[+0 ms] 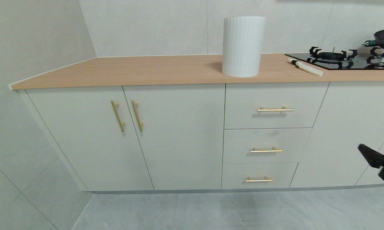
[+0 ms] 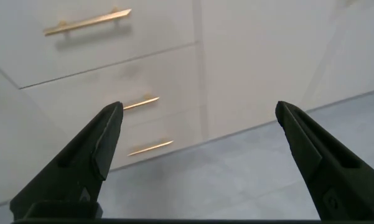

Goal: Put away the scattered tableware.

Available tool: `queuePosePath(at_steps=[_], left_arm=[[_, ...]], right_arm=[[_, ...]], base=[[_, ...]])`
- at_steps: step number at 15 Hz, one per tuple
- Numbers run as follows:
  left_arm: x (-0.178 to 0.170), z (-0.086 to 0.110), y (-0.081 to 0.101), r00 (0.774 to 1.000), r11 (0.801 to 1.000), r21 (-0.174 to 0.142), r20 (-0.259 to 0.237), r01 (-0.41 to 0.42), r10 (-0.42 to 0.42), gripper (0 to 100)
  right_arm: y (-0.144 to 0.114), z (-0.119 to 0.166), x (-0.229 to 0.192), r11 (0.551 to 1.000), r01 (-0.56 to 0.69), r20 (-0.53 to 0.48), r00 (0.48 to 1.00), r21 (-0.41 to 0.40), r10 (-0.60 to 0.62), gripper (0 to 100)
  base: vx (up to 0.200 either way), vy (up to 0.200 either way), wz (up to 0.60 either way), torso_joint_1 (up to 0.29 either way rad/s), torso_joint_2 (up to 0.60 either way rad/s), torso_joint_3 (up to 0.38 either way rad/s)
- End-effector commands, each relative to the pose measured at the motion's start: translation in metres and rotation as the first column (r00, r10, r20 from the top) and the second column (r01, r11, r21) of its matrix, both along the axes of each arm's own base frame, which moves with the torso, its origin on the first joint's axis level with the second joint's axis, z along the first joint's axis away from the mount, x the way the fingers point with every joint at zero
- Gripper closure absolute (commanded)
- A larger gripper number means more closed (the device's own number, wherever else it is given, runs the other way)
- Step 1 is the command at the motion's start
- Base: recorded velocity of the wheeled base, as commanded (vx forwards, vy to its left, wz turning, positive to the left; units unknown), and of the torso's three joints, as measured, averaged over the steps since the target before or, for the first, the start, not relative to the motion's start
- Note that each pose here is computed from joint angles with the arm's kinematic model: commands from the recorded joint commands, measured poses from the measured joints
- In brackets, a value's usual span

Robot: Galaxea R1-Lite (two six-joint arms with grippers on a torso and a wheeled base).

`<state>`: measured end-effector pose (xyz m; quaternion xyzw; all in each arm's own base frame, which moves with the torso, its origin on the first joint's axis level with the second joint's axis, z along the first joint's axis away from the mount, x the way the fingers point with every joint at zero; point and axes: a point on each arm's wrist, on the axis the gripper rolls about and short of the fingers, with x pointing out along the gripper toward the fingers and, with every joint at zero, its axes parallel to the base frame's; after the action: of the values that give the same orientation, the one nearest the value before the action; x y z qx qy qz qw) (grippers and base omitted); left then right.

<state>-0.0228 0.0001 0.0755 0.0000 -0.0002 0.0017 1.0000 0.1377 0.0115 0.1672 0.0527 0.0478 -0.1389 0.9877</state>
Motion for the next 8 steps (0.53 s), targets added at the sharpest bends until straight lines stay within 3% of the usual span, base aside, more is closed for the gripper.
queuePosePath(at_steps=[1, 5, 8], left_arm=[[0.000, 0.000, 0.000, 1.000, 1.000, 0.000, 0.000, 0.000, 0.000, 0], [0.000, 0.000, 0.000, 1.000, 1.000, 0.000, 0.000, -0.001, 0.001, 0], [0.000, 0.000, 0.000, 1.000, 1.000, 0.000, 0.000, -0.001, 0.001, 0]], right_arm=[[-0.019, -0.013, -0.110, 0.984, 0.108, 0.174, 0.981, -0.143, -0.083, 0], [-0.022, -0.043, -0.163, 0.967, 0.118, 0.164, 0.983, -0.226, -0.081, 0], [-0.023, -0.052, -0.168, 0.950, 0.219, 0.156, 0.970, -0.221, -0.187, 0]], base=[[0.000, 0.000, 0.00, 0.000, 0.00, 0.000], [0.000, 0.000, 0.00, 0.000, 0.00, 0.000], [0.000, 0.000, 0.00, 0.000, 0.00, 0.000]])
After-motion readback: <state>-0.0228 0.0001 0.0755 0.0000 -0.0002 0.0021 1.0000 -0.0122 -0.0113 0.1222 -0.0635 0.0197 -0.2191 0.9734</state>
